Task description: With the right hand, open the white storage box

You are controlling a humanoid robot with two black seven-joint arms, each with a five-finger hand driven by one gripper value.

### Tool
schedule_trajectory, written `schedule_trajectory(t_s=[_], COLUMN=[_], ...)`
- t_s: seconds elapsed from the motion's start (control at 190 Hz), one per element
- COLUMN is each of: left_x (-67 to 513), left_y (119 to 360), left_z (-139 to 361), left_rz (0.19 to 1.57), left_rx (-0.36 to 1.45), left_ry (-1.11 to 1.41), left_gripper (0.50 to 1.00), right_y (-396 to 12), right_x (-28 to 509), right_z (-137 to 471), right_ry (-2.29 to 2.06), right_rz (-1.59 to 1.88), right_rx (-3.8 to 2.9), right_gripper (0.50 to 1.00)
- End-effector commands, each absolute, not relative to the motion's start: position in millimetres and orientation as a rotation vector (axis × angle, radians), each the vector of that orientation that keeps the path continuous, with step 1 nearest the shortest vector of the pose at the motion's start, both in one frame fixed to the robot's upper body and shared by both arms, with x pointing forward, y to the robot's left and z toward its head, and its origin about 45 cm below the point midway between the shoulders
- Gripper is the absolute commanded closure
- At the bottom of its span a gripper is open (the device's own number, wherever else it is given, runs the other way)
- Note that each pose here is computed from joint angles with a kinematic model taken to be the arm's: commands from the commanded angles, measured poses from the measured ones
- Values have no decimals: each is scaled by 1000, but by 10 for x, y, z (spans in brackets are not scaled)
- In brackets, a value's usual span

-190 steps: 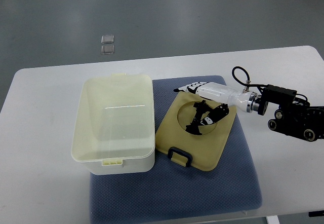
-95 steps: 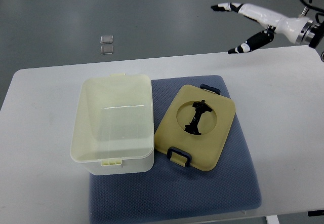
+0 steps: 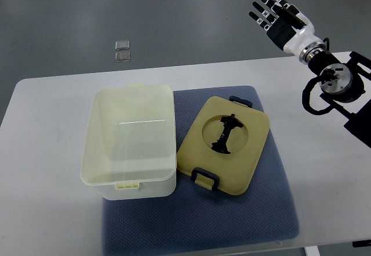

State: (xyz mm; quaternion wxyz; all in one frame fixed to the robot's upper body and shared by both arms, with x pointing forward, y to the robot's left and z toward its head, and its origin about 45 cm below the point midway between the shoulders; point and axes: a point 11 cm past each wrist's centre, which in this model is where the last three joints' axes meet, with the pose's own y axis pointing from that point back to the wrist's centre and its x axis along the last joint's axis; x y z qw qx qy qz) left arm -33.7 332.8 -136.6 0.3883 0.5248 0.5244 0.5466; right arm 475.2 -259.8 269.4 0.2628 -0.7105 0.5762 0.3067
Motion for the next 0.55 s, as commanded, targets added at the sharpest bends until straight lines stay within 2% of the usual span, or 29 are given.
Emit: schedule_trajectory(t_s=[0.0,0.406,0.548], left_x=[-338,-341,-341], left_y=[3328,3327,3327], left_z=[-1366,-1366,-1366], left_rz=[1389,1387,1387], left_rx=[1334,1337,1337], left_ry=[1335,1336,1336], left_gripper=[500,500,500], right_y=[-2601,-2888,-2868], right_x=[4704,4601,4593], right_z=[2456,2181,2155], right_ry=[1521,1448,1481], right_rz=[872,812,760], right_rx=[-1755,-1764,-1857], right_gripper=[570,570,570])
